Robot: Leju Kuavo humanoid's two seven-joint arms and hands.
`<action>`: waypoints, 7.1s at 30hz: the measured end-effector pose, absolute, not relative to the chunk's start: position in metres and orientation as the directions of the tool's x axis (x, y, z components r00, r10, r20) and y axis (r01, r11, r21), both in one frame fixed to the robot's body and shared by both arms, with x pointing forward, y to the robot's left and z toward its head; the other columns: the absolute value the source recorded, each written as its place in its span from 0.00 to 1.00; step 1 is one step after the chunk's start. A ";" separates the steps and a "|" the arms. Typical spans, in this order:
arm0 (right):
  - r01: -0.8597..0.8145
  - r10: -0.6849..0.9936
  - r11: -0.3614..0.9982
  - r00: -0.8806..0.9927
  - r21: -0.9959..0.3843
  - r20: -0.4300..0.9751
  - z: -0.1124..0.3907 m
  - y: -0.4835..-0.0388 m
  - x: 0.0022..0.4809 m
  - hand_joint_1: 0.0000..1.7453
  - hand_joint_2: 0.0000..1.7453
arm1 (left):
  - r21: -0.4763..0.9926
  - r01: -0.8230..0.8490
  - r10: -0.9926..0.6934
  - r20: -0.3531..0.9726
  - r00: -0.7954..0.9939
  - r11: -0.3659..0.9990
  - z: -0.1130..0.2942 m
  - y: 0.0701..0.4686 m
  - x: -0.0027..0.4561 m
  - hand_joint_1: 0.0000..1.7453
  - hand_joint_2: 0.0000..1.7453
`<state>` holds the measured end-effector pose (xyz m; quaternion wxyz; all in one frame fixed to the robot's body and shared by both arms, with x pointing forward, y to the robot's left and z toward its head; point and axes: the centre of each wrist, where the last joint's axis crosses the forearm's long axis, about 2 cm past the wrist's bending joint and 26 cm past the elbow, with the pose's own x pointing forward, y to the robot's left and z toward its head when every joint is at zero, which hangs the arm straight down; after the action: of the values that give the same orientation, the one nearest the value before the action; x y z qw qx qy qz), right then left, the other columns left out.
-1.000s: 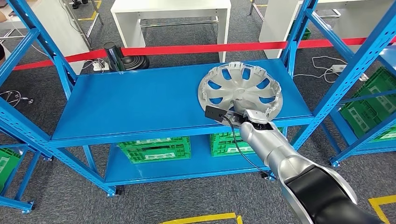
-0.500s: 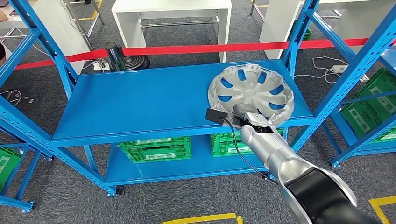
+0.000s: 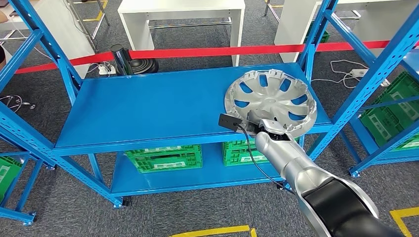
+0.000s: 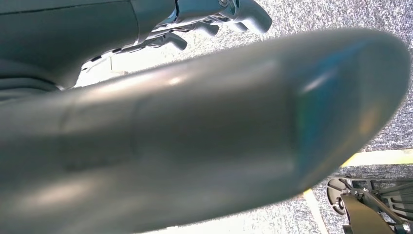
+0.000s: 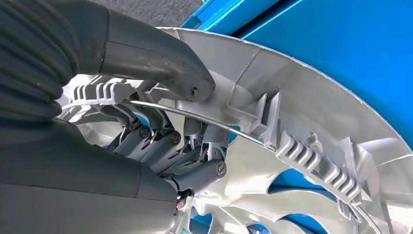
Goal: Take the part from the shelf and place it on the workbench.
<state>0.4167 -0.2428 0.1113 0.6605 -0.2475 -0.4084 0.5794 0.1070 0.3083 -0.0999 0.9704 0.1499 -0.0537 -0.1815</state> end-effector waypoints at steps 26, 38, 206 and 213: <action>-0.033 0.644 0.615 -0.556 -0.788 0.526 0.271 -0.200 0.421 1.00 1.00 | 0.321 0.363 -0.408 0.085 0.909 0.875 -0.099 0.308 0.111 0.00 1.00; 0.042 0.490 0.588 -0.813 -0.808 0.314 0.290 -0.152 0.360 1.00 1.00 | 0.333 0.347 -0.401 0.106 0.910 0.877 -0.099 0.308 0.110 0.00 1.00; 0.080 0.319 0.531 -0.941 -0.844 0.112 0.306 -0.082 0.301 1.00 1.00 | 0.279 0.284 -0.332 0.139 0.933 0.917 -0.099 0.312 0.111 0.00 1.00; 0.076 0.319 0.525 -0.941 -0.848 0.113 0.302 -0.083 0.302 1.00 1.00 | 0.279 0.285 -0.331 0.134 0.934 0.917 -0.099 0.312 0.109 0.00 1.00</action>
<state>0.3020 -0.0834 0.3015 0.1281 -0.1146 -0.8637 0.4739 0.1086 0.3125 -0.0995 0.9749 0.1285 -0.0896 -0.1581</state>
